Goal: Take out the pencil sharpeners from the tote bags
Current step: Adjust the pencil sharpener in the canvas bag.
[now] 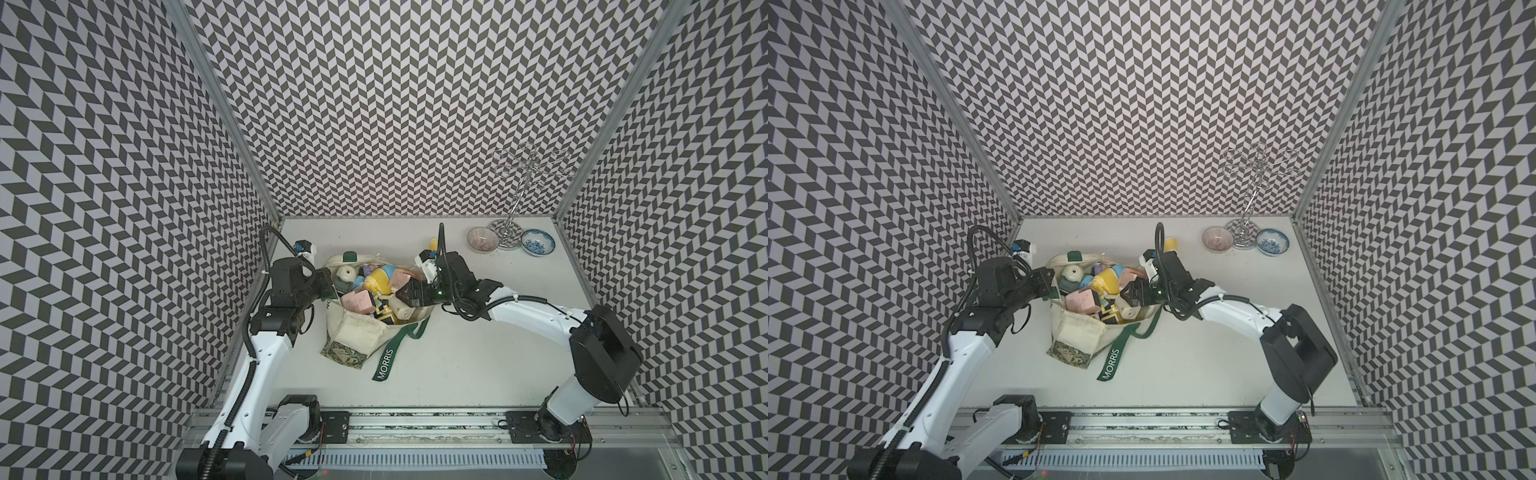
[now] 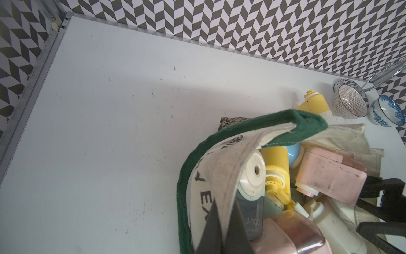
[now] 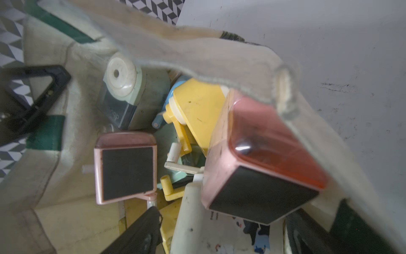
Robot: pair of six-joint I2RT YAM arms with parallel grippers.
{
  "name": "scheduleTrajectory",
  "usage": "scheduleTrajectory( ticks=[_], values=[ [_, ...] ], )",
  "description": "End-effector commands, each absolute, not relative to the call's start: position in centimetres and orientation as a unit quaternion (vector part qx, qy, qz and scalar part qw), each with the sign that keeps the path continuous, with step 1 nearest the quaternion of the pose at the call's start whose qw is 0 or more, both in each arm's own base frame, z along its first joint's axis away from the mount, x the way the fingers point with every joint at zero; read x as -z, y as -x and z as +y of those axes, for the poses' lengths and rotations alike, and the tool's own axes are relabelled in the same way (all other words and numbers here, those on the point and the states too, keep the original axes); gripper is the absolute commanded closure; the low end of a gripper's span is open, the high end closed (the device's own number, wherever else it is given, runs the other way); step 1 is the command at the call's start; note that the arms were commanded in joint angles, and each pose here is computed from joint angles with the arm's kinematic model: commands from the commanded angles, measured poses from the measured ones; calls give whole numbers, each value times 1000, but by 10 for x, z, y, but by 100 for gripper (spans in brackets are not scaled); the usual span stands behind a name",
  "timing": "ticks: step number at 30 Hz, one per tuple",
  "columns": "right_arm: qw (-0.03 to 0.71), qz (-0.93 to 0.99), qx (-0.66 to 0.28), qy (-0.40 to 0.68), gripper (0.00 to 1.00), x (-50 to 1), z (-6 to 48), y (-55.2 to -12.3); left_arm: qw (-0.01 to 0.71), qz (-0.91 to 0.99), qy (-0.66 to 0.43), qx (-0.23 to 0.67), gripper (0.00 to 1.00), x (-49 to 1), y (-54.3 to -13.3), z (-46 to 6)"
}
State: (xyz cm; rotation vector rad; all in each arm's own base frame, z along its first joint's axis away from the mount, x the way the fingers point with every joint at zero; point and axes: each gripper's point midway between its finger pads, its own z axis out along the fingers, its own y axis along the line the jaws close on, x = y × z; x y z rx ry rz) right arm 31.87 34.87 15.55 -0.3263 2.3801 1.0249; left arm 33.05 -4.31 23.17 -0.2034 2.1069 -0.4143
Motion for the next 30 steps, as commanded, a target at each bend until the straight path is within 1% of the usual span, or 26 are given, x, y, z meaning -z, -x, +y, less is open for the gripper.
scheduleTrajectory(
  ticks=[1, 6, 10, 12, 14, 17, 21, 25, 30],
  values=[
    [289, 877, -380, 52, 11, -160, 350, -344, 486, 854, 71, 174, 100, -242, -331, -48],
    [286, 879, -381, 7, 10, -146, 353, -360, 486, 854, 67, 175, 100, -242, -330, -50],
    [293, 875, -385, 4, 13, -144, 362, -372, 484, 855, 67, 174, 100, -241, -330, -51],
    [293, 865, -408, 20, 21, -149, 371, -375, 484, 856, 67, 172, 100, -240, -331, -51],
    [294, 863, -409, 22, 32, -147, 374, -378, 483, 856, 67, 172, 100, -240, -331, -51],
    [305, 856, -416, 35, 43, -152, 377, -381, 481, 857, 67, 171, 100, -239, -331, -51],
    [335, 835, -429, 75, 50, -170, 381, -378, 484, 856, 67, 169, 100, -240, -331, -50],
    [397, 795, -438, 132, 54, -204, 378, -366, 483, 857, 67, 168, 100, -240, -331, -50],
    [470, 738, -443, 194, 55, -237, 362, -340, 483, 857, 68, 167, 100, -239, -331, -50]
  ],
)
